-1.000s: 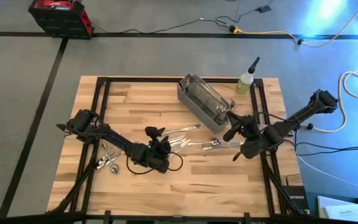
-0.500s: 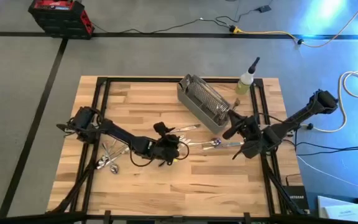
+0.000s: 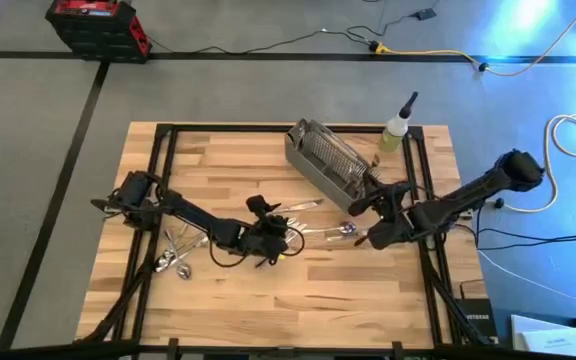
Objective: Sort silverware
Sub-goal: Put the silver fork into the gray silverware organizer
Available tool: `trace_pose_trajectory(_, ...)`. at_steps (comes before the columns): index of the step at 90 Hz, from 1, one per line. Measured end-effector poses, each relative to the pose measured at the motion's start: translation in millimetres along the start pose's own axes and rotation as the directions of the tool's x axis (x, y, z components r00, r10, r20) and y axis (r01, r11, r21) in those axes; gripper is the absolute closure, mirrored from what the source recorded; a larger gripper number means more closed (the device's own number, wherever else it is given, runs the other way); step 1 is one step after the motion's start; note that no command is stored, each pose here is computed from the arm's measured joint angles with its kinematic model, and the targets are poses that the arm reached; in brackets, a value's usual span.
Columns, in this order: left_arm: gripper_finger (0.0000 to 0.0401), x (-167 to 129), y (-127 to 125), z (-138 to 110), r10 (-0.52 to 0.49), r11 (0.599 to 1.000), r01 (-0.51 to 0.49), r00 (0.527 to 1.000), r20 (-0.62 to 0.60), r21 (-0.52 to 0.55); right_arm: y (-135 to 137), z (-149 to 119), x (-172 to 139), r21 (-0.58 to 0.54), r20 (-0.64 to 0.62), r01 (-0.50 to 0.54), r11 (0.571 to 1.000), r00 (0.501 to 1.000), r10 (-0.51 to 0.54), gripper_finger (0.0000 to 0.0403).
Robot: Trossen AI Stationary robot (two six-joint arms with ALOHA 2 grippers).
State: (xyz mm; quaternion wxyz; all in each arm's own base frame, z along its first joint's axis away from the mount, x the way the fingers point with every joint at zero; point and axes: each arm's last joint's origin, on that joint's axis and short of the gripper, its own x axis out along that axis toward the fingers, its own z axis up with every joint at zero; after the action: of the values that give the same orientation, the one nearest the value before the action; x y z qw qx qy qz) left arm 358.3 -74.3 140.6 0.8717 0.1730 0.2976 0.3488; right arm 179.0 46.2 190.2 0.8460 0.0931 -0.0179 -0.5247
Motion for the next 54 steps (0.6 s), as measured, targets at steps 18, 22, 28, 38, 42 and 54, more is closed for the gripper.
trace_pose_trajectory(18, 0.0174, 0.2, 1.0, -2.4, 0.019, 1.0, -0.018, 1.0, -0.014, 0.025, 0.9, -2.6, -0.3, -0.012, -0.01, -0.006, 1.0, 1.0, 0.006, 0.0374)
trace_pose_trajectory(22, 0.0174, 0.2, 1.1, -2.4, 0.02, 1.0, -0.02, 1.0, -0.014, 0.021, 1.0, -2.9, -0.3, -0.014, -0.016, -0.01, 1.0, 1.0, 0.01, 0.0362)
trace_pose_trajectory(28, 0.0174, 0.2, 1.1, -2.3, 0.021, 1.0, -0.021, 1.0, -0.013, 0.018, 1.0, -3.0, -0.3, -0.016, -0.018, -0.011, 1.0, 1.0, 0.011, 0.034)
trace_pose_trajectory(38, 0.0174, 0.2, 1.0, -2.1, 0.02, 1.0, -0.02, 1.0, -0.011, 0.021, 1.0, -3.0, -0.3, -0.017, -0.018, -0.011, 1.0, 1.0, 0.011, 0.0299)
trace_pose_trajectory(42, 0.0174, 0.2, 1.0, -2.1, 0.02, 1.0, -0.02, 1.0, -0.011, 0.02, 1.0, -3.0, -0.3, -0.019, -0.018, -0.011, 1.0, 1.0, 0.011, 0.0284)
trace_pose_trajectory(54, 0.0174, 0.2, 1.0, -2.2, 0.021, 0.999, -0.021, 1.0, -0.011, 0.024, 1.1, -3.1, -0.3, -0.04, -0.024, -0.015, 0.999, 1.0, 0.014, 0.0246)
